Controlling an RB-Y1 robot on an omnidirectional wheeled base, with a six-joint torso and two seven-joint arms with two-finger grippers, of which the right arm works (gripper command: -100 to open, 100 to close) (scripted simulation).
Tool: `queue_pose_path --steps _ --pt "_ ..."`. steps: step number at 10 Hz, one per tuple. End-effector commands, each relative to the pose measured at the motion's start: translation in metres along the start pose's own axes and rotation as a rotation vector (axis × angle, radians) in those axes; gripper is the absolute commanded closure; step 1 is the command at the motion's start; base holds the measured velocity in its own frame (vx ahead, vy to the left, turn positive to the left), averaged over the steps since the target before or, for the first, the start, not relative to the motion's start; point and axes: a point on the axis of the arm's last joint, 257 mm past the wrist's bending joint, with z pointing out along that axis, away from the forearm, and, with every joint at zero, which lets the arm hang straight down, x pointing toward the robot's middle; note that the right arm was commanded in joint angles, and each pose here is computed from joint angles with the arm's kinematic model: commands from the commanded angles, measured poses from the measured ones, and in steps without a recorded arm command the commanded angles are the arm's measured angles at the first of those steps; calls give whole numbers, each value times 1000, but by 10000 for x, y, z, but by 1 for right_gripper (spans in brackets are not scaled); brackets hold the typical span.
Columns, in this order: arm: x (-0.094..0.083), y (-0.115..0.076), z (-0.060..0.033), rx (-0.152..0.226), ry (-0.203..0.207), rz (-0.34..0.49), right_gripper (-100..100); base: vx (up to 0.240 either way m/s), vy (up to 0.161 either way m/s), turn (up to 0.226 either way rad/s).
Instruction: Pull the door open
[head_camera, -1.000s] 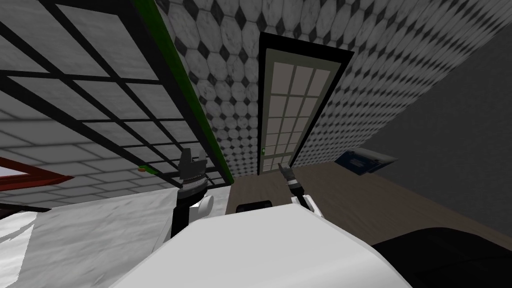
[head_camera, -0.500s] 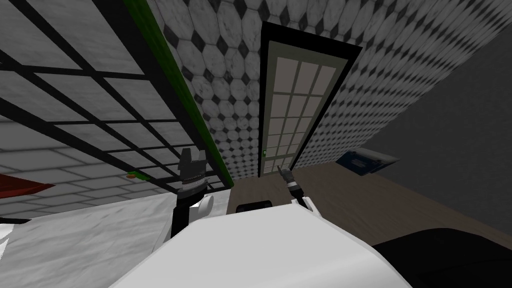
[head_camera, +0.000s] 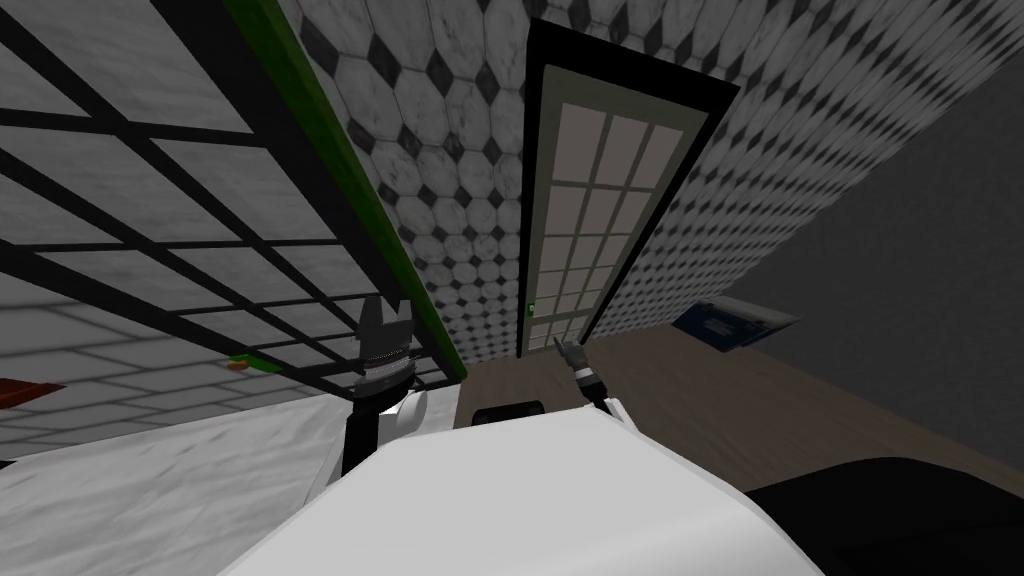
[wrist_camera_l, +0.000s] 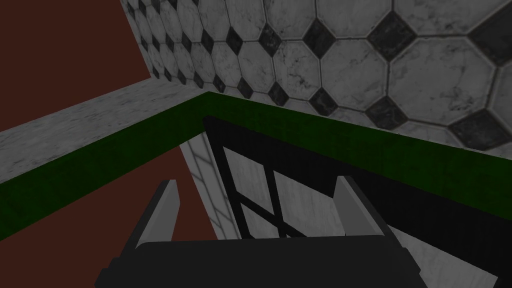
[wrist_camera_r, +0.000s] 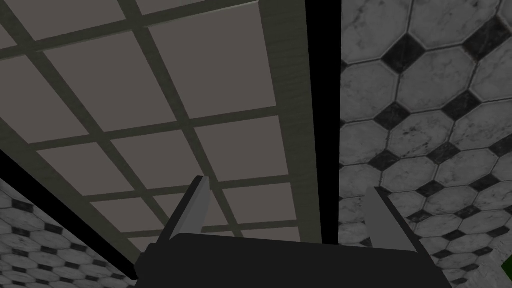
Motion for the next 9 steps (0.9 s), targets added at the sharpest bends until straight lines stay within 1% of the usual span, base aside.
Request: queue_pose_path --steps 1,2,3,4,6,8,9 --pt "88 -17 -34 0 16 -22 -100 82 21 -20" --pt "191 -29 -80 0 34 -46 -100 134 48 -40" --pt "239 -32 -102 0 43 -57 -100 139 58 -37" --pt "335 -37 -147 -1 60 -77 -100 163 77 -41" --pt "429 -39 -193 -2 77 -97 -100 130 45 -32" --pt "596 -29 -279 -6 107 -128 -100 147 38 -46" --pt "636 -25 -300 -7 114 -135 -100 158 43 -34"
